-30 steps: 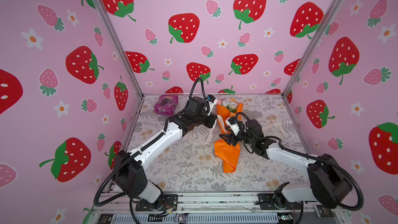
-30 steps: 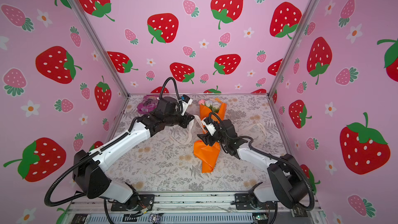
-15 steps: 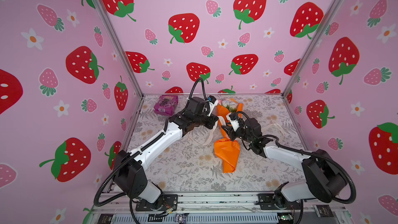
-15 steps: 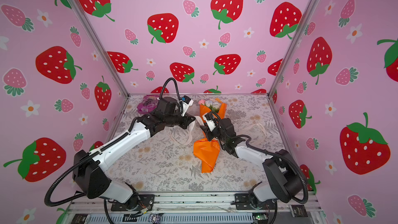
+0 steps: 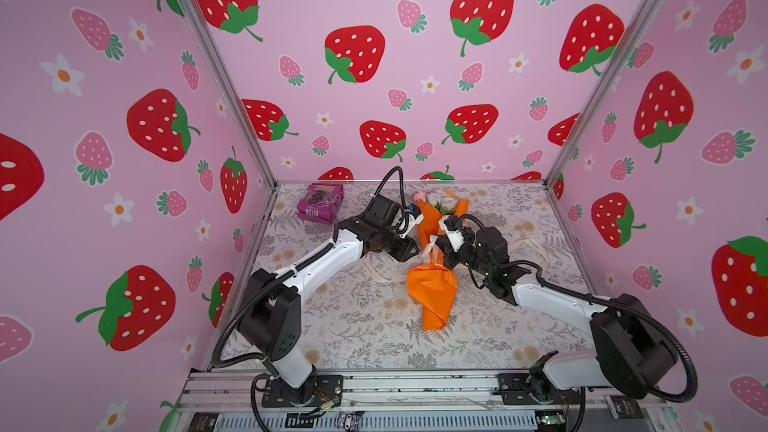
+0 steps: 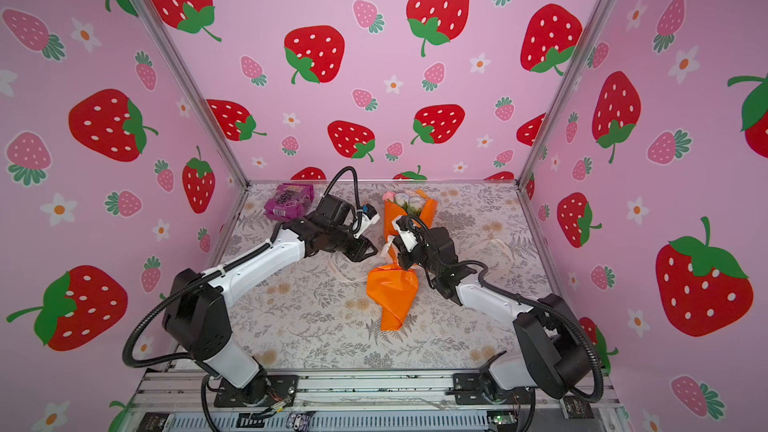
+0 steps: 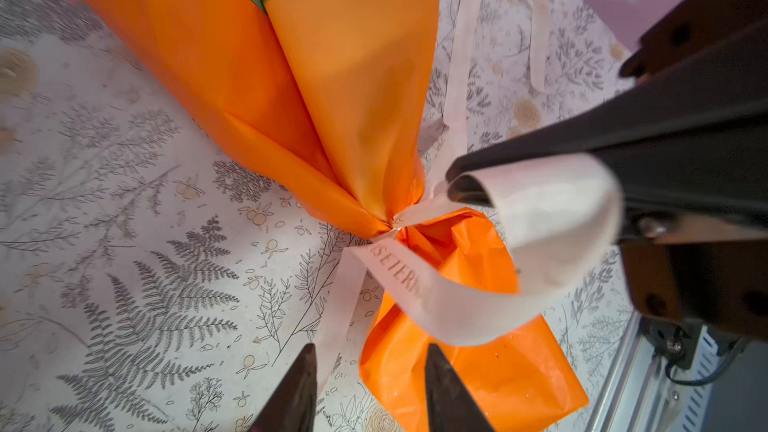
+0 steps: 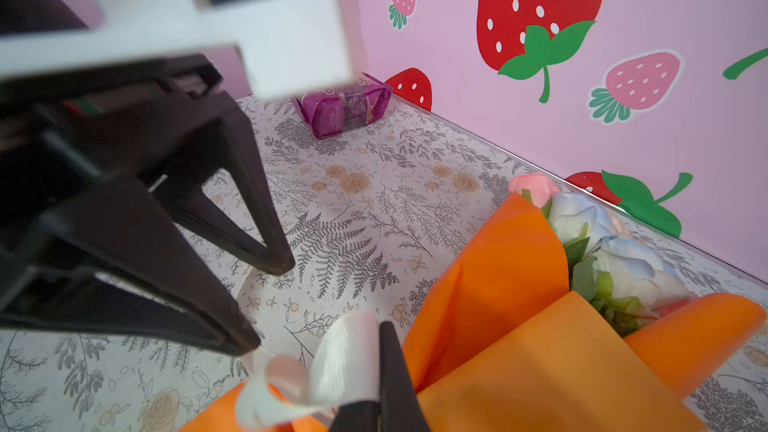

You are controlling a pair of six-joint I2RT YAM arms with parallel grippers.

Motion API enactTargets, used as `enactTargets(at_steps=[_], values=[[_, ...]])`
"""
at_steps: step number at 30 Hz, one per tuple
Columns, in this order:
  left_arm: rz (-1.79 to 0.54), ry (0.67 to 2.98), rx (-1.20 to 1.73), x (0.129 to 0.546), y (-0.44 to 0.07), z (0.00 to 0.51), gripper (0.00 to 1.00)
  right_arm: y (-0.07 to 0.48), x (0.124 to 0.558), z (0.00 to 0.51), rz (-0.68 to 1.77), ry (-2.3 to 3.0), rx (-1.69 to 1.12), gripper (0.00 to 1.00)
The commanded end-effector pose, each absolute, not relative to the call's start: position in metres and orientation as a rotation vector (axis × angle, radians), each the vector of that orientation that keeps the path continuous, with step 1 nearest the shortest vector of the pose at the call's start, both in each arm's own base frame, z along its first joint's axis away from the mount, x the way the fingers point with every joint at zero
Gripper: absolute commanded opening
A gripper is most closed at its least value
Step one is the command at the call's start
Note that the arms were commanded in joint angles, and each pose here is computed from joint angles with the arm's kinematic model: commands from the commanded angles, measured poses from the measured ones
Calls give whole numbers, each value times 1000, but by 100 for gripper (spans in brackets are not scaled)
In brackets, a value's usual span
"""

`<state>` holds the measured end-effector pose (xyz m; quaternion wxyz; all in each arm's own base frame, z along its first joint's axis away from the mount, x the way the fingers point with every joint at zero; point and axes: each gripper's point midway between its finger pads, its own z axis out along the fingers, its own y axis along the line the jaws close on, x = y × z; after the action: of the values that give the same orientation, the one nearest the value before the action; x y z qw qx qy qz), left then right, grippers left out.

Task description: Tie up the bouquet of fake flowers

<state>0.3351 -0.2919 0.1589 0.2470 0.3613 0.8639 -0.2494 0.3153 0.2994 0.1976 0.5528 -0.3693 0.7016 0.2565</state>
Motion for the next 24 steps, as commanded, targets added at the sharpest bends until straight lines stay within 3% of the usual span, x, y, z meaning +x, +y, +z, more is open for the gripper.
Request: enactTargets(at_steps=[1, 5, 14, 18, 24], values=[[-791, 2250, 1096, 332, -309, 183, 47, 296, 315, 208, 573, 1613, -899, 3], [-859, 2187, 1114, 332, -320, 194, 54, 295, 317, 207, 566, 1624, -896, 3], [-973, 2110, 1179, 321, -323, 199, 56, 295, 323, 202, 572, 1671, -863, 5], [-1028, 2081, 1187, 324, -332, 202, 65, 295, 324, 203, 570, 1674, -857, 5], [-1062, 2095, 1211, 329, -340, 193, 65, 293, 324, 201, 577, 1687, -843, 7]])
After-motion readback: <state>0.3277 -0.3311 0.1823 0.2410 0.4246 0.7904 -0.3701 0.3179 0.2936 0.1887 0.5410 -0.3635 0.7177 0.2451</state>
